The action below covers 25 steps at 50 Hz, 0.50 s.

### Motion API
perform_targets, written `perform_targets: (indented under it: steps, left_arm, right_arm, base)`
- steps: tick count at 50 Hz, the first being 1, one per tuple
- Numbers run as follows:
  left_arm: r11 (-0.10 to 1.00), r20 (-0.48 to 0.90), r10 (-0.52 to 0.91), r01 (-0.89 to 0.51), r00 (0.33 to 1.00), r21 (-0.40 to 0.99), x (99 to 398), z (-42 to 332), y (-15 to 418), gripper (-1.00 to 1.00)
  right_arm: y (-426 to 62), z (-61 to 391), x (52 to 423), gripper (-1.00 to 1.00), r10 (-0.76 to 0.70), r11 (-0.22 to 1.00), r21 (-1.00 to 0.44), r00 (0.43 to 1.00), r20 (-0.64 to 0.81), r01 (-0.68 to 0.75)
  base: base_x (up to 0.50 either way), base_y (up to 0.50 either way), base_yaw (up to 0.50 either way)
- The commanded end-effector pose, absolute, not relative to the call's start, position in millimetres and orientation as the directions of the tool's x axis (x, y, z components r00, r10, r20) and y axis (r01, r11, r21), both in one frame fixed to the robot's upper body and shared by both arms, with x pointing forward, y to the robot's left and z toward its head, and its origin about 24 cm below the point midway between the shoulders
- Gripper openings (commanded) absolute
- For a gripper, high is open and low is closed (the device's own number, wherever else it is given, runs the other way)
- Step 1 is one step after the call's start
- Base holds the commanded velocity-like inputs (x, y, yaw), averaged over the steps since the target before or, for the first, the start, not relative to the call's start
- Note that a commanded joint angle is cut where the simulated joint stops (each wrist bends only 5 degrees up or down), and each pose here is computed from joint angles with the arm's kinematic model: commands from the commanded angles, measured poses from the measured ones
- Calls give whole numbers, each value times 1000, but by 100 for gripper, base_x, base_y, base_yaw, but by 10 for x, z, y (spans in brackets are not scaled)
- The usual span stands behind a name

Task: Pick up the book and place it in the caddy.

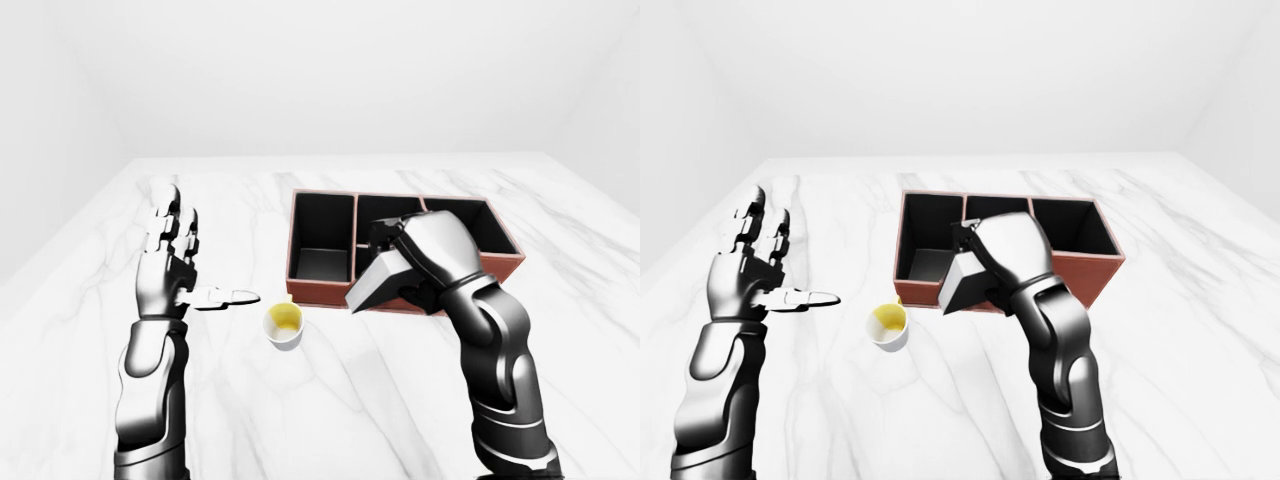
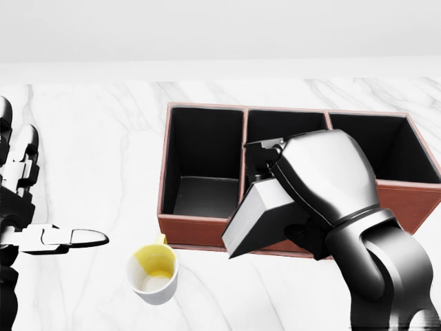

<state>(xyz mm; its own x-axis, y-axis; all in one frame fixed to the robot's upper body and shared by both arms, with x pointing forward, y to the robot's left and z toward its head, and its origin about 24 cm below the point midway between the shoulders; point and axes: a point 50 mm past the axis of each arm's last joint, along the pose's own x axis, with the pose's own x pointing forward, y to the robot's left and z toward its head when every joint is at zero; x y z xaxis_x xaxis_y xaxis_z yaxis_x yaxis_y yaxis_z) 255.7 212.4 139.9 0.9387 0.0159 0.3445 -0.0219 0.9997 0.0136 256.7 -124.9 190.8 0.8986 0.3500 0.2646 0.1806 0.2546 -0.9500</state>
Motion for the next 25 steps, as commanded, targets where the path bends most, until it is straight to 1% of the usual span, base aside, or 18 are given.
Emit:
perform_targets:
  steps: [1, 10, 18, 25]
  left_arm:
    - [1000, 357, 17, -23, 934, 11, 2534, 1427, 2135, 100]
    - [1000, 355, 22, -27, 935, 9, 2536, 1422, 2153, 100]
    - [999, 359, 26, -31, 933, 8, 2523, 1431, 2157, 100]
    - [999, 355, 30, -35, 935, 8, 2517, 1418, 2167, 100]
  right_arm:
    - [-1234, 2239, 2775, -100, 358, 234, -934, 869, 342, 272]
    - [-1284, 2356, 3067, -100, 338, 215, -933, 874, 348, 288]
    - [-1333, 2434, 3383, -100, 290, 228, -926, 887, 359, 300]
    - [-1372, 2385, 3552, -100, 257, 211, -933, 905, 340, 291]
  base:
    - [0, 0, 0]
    - [0, 0, 0]
    - [0, 0, 0]
    - [0, 0, 0]
